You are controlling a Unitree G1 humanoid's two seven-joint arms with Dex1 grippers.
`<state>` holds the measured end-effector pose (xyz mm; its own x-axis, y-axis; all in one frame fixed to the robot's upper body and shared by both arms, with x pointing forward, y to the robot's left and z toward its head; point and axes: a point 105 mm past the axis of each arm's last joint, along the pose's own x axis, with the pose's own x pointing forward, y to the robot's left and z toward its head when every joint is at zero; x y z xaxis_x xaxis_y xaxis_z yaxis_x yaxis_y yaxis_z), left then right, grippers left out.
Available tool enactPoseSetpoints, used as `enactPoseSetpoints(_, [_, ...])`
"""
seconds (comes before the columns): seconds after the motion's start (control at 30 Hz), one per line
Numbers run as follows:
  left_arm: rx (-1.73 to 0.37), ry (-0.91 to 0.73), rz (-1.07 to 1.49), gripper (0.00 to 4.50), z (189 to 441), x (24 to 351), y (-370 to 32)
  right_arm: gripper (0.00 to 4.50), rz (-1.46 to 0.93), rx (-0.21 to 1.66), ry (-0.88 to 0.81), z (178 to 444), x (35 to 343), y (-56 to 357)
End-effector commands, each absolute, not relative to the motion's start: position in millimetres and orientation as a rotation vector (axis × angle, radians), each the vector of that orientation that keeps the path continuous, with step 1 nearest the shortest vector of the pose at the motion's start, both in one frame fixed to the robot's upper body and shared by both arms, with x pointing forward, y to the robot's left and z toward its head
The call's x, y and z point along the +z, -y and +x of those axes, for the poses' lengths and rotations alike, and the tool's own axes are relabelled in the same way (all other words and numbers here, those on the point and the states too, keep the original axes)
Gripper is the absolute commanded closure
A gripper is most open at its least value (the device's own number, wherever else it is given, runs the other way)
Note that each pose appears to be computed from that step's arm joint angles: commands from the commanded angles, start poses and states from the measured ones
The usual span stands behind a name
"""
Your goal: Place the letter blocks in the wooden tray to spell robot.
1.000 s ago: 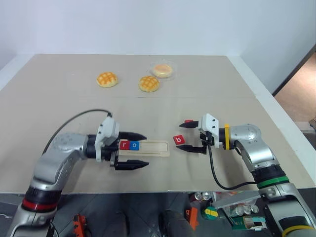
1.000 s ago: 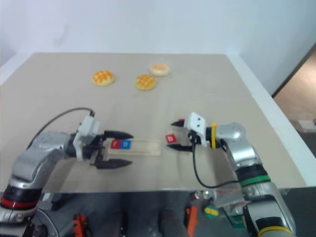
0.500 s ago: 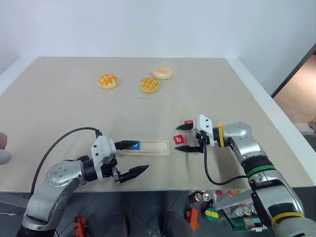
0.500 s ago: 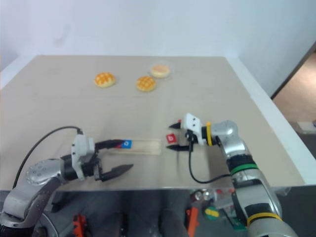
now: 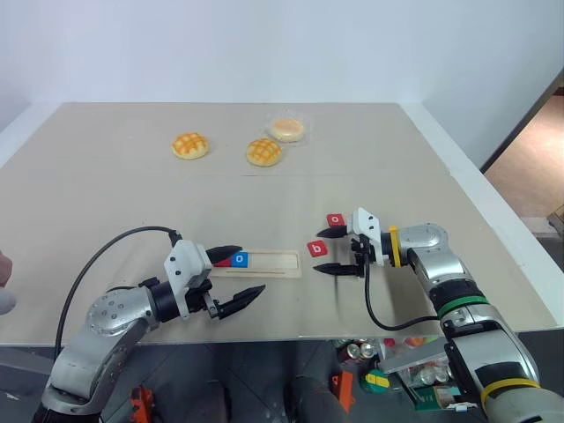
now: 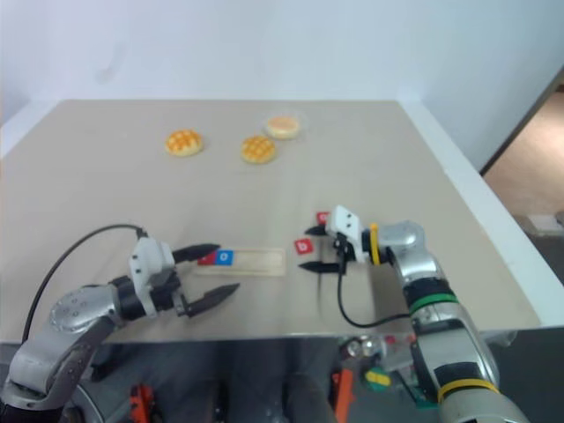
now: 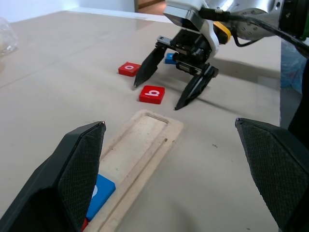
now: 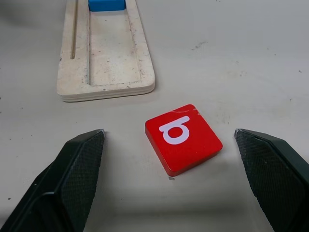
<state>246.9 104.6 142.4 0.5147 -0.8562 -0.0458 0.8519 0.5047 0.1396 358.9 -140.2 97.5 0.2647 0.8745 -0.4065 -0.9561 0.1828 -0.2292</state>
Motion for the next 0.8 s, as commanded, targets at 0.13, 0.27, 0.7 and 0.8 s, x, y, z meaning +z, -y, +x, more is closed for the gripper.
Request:
enactPoseSetpoints(0.13, [-1.059,0.061,0.16,0.01,243,148,-100,0.26,-0.496,1.305,-0.111,358,117,137])
enactPoseSetpoints(0.27, [-1.075,0.053,0.166,0.01,241,146,-101,0.26,-0.501,1.348,-0.102,356,128,131])
enactPoseSetpoints(0.7, [-1.09,0.04,0.175,0.01,236,141,-98,0.26,-0.465,1.401,-0.231,347,113,138])
enactPoseSetpoints(0.8, [-1.087,0.038,0.177,0.01,236,140,-99,0.26,-0.464,1.39,-0.217,349,114,136])
